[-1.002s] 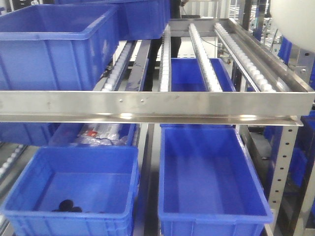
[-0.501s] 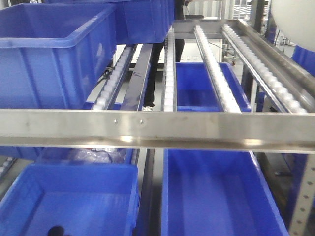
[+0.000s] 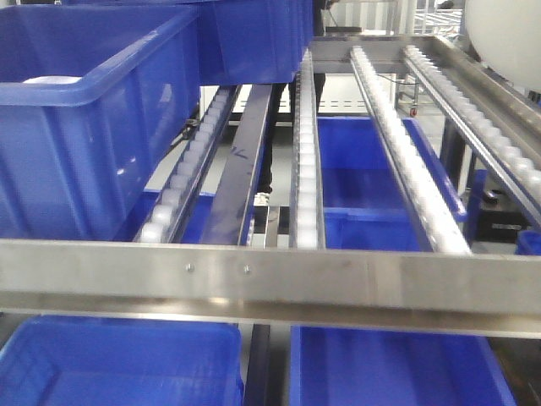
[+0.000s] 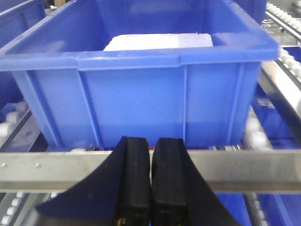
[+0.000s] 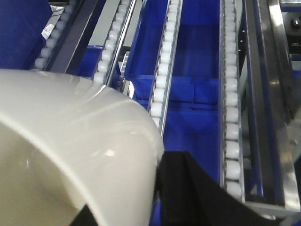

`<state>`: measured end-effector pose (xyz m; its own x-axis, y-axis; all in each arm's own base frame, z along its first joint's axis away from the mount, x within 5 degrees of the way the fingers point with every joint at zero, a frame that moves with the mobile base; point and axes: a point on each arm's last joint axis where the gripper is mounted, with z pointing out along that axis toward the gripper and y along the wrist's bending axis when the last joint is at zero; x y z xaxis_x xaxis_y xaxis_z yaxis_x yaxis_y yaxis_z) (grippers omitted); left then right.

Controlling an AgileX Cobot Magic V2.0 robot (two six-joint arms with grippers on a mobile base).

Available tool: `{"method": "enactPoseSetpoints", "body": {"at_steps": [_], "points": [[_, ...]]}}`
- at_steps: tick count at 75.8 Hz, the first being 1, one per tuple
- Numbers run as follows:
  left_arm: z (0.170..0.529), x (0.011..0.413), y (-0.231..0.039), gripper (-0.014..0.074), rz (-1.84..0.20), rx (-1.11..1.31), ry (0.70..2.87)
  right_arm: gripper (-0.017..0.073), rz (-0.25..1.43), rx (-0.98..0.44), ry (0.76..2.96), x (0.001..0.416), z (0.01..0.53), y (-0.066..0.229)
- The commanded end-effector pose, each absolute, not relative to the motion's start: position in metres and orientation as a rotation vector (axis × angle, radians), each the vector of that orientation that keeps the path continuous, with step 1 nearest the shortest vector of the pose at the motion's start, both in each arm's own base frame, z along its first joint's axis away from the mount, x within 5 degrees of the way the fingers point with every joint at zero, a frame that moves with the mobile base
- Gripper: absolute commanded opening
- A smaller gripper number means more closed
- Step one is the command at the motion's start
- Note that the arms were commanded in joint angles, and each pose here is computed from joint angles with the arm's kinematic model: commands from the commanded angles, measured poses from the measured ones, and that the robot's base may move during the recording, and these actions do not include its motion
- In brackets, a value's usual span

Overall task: Move white bin to right shelf second layer
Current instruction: 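Approach the roller shelf rack and align with its second layer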

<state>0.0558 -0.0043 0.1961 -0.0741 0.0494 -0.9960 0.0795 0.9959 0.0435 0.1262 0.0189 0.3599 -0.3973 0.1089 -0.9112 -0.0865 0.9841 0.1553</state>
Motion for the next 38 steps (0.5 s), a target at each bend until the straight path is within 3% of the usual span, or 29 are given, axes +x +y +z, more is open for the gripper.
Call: {"method": "enactPoseSetpoints", "body": {"at_steps": [1,38], "points": [[0.1923,0.0565,-0.0045,0.0085,-0.032,0.093,1.581,0.0055,0.211,0.014,1.837,0.1281,0.3787,0.018],[0.1923,0.0565,-0.0045,0.0085,-0.032,0.093,1.581,0.0055,0.211,0.015,1.838,0.1284,0.3786,0.018]]}}
